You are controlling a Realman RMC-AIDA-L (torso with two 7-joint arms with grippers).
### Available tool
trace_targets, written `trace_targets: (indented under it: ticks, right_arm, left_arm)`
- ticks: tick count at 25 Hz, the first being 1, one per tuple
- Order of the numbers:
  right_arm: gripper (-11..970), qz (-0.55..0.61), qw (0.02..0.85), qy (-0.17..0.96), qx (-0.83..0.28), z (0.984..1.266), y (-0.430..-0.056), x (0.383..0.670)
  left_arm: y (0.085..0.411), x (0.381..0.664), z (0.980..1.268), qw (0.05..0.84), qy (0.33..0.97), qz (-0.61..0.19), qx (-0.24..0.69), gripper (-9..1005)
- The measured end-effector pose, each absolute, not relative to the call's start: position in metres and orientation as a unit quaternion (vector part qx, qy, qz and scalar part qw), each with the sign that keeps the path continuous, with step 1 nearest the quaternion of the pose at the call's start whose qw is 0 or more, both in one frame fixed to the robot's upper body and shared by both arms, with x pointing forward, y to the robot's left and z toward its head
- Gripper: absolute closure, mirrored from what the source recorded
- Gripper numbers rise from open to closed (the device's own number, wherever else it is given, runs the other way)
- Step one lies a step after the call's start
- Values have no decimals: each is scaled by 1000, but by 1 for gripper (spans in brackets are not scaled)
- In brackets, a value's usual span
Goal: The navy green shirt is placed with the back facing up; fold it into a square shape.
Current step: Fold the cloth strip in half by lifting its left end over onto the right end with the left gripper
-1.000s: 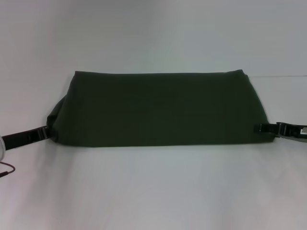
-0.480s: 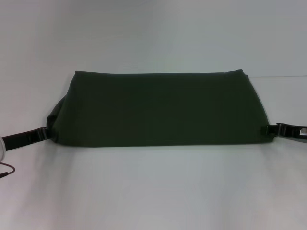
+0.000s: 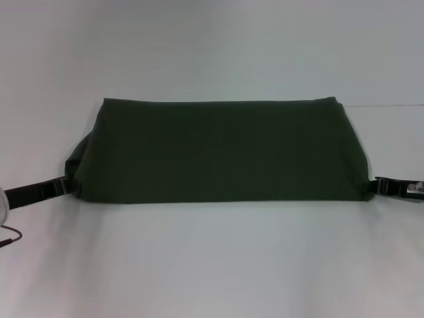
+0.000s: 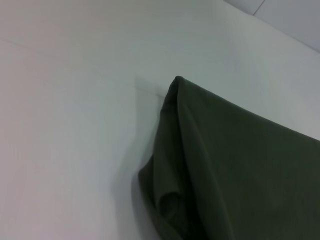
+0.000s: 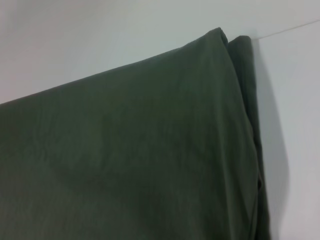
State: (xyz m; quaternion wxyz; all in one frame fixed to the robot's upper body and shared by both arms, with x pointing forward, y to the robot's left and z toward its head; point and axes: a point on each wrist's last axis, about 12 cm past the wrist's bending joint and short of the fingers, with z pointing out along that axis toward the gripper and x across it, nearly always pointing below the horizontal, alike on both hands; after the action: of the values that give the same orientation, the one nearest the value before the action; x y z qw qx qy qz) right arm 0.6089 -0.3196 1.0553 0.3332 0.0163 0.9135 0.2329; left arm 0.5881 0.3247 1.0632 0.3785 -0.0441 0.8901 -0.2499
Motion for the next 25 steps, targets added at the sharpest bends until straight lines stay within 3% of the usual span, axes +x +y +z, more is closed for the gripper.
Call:
trace_targets:
  ticks: [5,25]
  right_arm:
    - [959,235,336,912,16,1055,-322,607]
    - [958,278,368,887,39,1069,-356,580]
  left_arm:
    - [324,587,1064,376,889,-257,-42,991]
    - [349,560,1069,381,879,-281,-55,992]
